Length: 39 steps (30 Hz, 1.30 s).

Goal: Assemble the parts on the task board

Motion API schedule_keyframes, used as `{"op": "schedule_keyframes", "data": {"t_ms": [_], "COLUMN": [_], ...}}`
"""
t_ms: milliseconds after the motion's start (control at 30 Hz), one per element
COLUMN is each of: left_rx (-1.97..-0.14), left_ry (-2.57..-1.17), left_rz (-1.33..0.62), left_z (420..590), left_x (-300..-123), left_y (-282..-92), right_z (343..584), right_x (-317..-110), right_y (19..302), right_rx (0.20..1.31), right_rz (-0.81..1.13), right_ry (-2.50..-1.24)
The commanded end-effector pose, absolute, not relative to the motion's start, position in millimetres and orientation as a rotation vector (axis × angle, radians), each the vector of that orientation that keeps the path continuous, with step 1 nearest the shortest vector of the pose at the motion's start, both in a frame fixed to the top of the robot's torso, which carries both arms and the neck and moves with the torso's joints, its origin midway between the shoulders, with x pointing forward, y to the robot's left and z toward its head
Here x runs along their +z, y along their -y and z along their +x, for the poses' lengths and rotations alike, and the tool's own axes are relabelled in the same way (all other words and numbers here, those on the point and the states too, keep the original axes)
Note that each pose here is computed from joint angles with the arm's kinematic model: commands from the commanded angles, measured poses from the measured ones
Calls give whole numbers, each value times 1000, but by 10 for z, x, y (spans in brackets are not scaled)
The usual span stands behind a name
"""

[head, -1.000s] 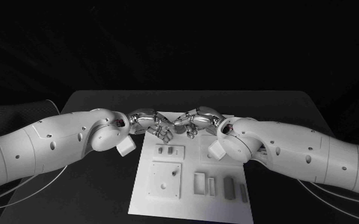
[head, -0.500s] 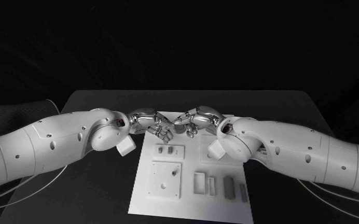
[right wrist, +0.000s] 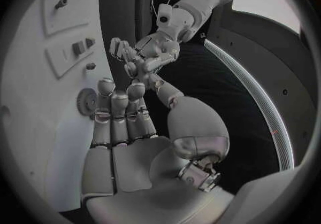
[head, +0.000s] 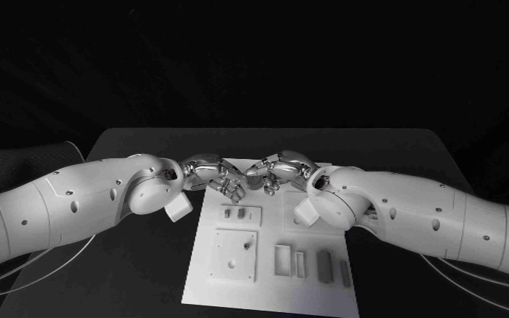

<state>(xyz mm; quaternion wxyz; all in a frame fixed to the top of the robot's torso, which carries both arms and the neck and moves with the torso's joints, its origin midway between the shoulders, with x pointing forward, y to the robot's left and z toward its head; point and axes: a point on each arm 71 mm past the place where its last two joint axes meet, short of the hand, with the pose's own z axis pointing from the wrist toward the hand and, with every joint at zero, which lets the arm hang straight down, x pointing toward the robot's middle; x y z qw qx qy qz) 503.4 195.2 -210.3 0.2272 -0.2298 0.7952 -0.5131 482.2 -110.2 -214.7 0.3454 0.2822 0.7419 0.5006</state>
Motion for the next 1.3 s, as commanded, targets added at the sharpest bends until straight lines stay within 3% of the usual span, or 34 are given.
{"op": "schedule_keyframes", "data": {"t_ms": [33,1300], "left_rx": [-1437,-1438], "left_ry": [-2195,-2200], "left_rz": [-628,-625], "left_z": [5025,5026], "left_x": [-2093,-2095], "left_y": [-1926,-1917], "right_z": [4810,4836], "right_x": [-2131,-2105], "right_y": [1069,1078], "right_rx": [1330,1330], "right_rz": [720,712], "right_ry": [-1924,-1875]}}
